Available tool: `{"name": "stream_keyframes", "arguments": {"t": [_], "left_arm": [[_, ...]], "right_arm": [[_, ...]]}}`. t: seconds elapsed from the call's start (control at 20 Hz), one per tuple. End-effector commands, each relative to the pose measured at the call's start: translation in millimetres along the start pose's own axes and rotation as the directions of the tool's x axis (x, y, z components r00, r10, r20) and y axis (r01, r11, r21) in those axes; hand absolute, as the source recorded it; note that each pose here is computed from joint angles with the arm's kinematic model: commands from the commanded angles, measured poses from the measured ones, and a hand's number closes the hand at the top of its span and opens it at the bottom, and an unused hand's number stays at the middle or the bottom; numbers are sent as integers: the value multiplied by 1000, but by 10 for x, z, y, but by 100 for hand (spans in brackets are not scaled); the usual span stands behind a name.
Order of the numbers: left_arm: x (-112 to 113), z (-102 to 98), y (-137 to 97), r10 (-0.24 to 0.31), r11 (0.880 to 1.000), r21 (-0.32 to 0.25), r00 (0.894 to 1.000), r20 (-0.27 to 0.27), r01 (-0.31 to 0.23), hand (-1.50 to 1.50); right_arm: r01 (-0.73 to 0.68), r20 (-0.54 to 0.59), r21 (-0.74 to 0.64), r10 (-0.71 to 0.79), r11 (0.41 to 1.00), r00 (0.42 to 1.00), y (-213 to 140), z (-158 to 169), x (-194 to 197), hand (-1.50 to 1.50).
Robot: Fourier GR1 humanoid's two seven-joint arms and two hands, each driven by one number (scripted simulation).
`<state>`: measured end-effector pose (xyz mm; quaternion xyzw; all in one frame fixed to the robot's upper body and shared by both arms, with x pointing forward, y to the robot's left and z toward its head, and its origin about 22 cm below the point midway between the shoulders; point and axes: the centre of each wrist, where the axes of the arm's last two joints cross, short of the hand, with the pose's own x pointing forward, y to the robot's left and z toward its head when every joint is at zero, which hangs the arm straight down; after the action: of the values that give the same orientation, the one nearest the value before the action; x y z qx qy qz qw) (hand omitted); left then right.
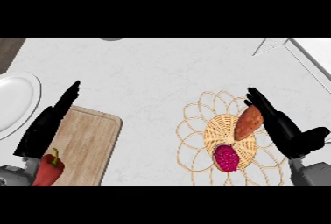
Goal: Pick the cupcake from the placemat and place it in the tiered shelf
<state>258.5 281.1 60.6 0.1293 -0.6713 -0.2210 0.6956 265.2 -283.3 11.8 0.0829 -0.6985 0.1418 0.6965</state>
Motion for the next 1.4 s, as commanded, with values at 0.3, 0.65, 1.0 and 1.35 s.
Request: {"name": "stream_keyframes", "arguments": {"t": [0.3,0.65,1.0,1.35], "left_arm": [[-684,272,-213,391,918,221,849,-356,-330,0],[-729,170,-284,467,884,209,799,-379,-418,0],[-853,177,-411,483,875,225,788,-381,-428,0],[-776,40,-276,485,874,222,789,-378,-432,0]], "right_arm": [[-612,-283,-383,543,692,791,-1305,666,454,150],[-333,-155,-457,295,825,943,-794,995,320,-150],[-372,-141,-160,351,914,926,-666,1159,823,-150],[-482,-234,-26,463,876,855,-232,1143,1392,-150]]}}
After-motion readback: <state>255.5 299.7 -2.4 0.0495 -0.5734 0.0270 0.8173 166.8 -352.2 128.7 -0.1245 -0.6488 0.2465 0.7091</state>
